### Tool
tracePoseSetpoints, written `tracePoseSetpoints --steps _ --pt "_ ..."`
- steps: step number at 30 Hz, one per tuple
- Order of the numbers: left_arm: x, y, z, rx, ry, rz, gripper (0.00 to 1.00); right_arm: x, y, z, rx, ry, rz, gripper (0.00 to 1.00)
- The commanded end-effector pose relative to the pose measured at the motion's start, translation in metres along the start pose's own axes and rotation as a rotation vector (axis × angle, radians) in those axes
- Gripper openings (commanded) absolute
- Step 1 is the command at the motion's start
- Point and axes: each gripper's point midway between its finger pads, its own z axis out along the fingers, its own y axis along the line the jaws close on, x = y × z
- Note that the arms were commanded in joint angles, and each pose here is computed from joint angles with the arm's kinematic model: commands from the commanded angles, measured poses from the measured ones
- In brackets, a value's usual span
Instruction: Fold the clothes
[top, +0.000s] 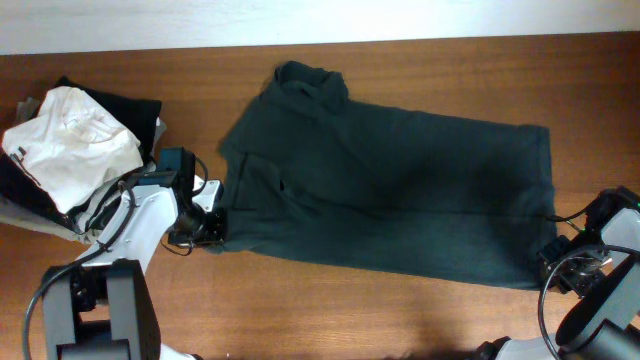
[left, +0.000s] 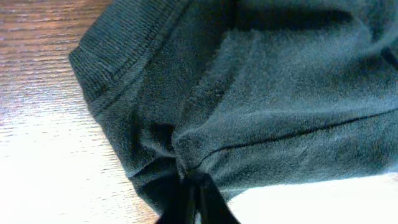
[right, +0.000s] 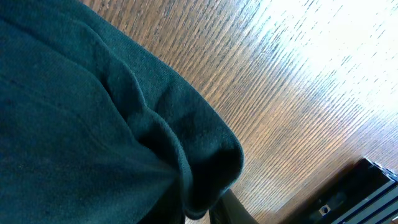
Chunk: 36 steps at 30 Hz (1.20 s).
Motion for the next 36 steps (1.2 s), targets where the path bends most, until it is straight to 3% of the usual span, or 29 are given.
tracePoseSetpoints --steps 1,4,11,19,20,21,23,26,29,36 --pt "0.006 0.011 -0.001 -0.053 0.028 -0.003 0.00 -0.006 -0.003 -0.003 0.013 -0.019 0.020 0.17" --pt "0.002 0.040 -0.019 -0.186 0.030 -0.084 0.00 -0.007 -0.004 -0.003 0.020 -0.023 0.020 0.17" --pt "-0.039 0.050 -0.043 -0.194 -0.114 -0.112 0.00 -0.007 -0.009 -0.004 0.044 -0.026 0.019 0.17" --pt "-0.040 0.050 -0.043 -0.195 -0.117 -0.107 0.01 -0.002 -0.006 -0.003 0.027 -0.004 0.017 0.17" --pt "-0.040 0.050 -0.043 -0.195 -0.117 -0.107 0.01 0.000 -0.004 -0.003 0.018 0.005 0.016 0.19" --pt "-0.039 0.050 -0.043 -0.195 -0.117 -0.107 0.01 0.002 -0.003 -0.003 0.009 0.016 0.014 0.30" --pt "-0.039 0.050 -0.043 -0.195 -0.117 -0.107 0.01 0.004 0.001 -0.003 -0.013 0.027 0.007 0.39" --pt "-0.039 0.050 -0.043 -0.195 -0.116 -0.107 0.01 0.010 0.000 -0.004 -0.014 0.053 0.002 0.40" --pt "-0.039 0.050 -0.043 -0.192 -0.117 -0.107 0.01 0.021 0.018 -0.005 -0.122 0.108 -0.058 0.48" --pt "-0.040 0.050 -0.043 -0.192 -0.118 -0.107 0.01 0.030 0.019 0.015 -0.131 0.109 -0.071 0.53"
